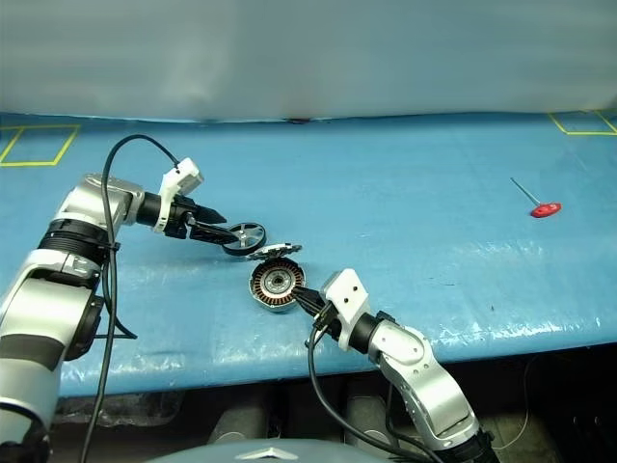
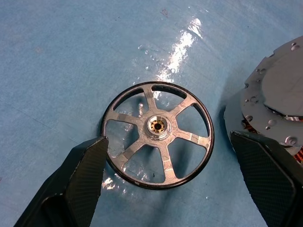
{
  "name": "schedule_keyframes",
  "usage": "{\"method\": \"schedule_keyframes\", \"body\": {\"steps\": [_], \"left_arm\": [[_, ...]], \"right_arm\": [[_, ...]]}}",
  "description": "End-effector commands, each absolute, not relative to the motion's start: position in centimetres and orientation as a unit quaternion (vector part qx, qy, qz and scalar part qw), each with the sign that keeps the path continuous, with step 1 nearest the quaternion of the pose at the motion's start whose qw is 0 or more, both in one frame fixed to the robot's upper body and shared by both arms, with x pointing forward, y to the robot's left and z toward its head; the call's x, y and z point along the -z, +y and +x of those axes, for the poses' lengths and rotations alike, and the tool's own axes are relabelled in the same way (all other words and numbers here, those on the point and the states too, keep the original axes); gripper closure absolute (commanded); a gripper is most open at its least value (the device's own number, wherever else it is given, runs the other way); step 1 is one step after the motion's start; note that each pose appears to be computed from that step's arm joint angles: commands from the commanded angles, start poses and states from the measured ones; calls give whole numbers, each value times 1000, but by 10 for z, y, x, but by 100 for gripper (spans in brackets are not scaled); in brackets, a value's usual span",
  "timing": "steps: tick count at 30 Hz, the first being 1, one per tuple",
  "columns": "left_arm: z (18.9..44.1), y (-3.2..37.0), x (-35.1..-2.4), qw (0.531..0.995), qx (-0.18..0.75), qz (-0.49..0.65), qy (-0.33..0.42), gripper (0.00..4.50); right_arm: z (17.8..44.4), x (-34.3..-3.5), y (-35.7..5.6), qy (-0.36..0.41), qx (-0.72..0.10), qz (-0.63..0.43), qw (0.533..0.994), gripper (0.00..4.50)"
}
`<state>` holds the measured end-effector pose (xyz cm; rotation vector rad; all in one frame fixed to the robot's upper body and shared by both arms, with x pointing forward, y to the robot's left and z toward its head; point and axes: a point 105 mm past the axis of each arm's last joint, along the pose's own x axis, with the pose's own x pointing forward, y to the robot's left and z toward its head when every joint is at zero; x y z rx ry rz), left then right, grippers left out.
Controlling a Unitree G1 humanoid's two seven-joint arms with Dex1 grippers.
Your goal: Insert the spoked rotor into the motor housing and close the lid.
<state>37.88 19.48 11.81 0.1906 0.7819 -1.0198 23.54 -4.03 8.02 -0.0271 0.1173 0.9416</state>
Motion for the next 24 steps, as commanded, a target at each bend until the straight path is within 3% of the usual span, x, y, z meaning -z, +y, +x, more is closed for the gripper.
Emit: {"method": "schedule_keyframes", "body": {"steps": [1,8,24], "left_arm": [[385,190,-131,796,482,111,349,0],[390,181,-129,794,484,118,348,0],[399,177,-119,805,456,128,356,0]], "right_arm": [[235,-96,-37,24,-457,-20,889,446],[230,-111,-32,-16,-472,-43,881,446],[228,-112,-26,-20,-476,-61,877,446]]}}
